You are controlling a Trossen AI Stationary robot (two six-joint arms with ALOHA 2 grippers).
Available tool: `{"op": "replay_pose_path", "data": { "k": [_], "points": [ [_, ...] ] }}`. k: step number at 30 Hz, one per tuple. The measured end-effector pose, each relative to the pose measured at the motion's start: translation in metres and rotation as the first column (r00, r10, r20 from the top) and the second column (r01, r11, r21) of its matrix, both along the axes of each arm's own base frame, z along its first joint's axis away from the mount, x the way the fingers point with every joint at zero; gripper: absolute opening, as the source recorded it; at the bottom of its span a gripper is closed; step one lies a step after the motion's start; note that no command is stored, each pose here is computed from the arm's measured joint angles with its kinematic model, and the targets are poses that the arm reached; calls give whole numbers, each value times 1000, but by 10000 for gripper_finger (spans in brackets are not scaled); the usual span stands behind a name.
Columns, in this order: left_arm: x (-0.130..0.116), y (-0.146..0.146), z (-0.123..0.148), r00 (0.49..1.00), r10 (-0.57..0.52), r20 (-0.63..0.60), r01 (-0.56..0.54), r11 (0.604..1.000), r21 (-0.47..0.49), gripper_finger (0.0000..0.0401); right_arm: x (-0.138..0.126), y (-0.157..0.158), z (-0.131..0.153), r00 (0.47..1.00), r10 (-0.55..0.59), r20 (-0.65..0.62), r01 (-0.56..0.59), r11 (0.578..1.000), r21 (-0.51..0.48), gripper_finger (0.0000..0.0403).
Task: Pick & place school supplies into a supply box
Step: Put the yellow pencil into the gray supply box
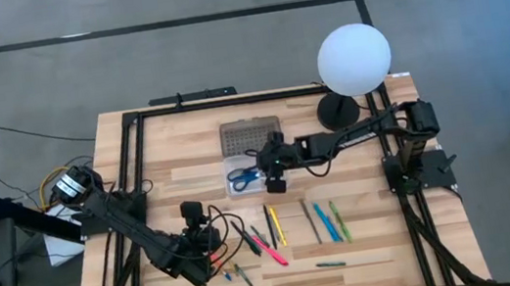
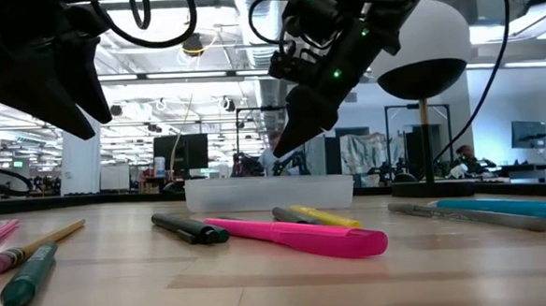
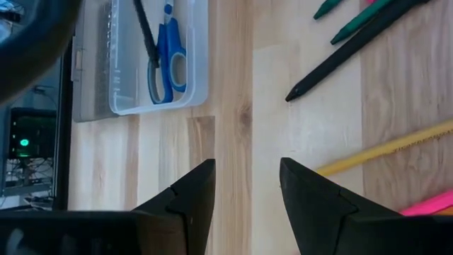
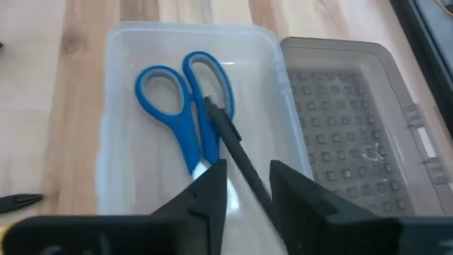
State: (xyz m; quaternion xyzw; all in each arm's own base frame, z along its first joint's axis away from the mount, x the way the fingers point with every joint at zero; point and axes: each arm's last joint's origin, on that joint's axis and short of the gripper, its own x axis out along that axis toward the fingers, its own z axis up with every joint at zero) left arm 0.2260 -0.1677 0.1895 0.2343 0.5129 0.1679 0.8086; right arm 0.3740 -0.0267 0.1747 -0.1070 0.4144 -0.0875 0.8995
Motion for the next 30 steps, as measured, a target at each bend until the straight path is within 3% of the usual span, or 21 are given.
{"op": "replay_pose_path", "data": {
  "k": [4, 10, 15, 22, 30],
  "points": [
    [-1, -1, -1, 999, -14, -47, 12, 999, -37, 153, 1, 2, 1, 1000, -12, 11, 12, 1000, -10, 128],
    [0, -6, -16, 982, -142, -123, 121, 978, -168, 153, 0, 27, 0, 994, 106, -24, -107, 993, -52, 138],
    [6, -6, -24, 967, -232, -104, 205, 954, -219, 153, -3, 47, 3, 982, 186, -40, -188, 979, -73, 131],
    [26, 9, -36, 932, -356, -67, 306, 874, -378, 153, -13, 80, 14, 960, 274, -53, -277, 958, -72, 123],
    [30, 22, -44, 906, -416, -82, 340, 828, -445, 153, -40, 109, 31, 951, 306, -42, -307, 951, -30, 121]
  ]
}}
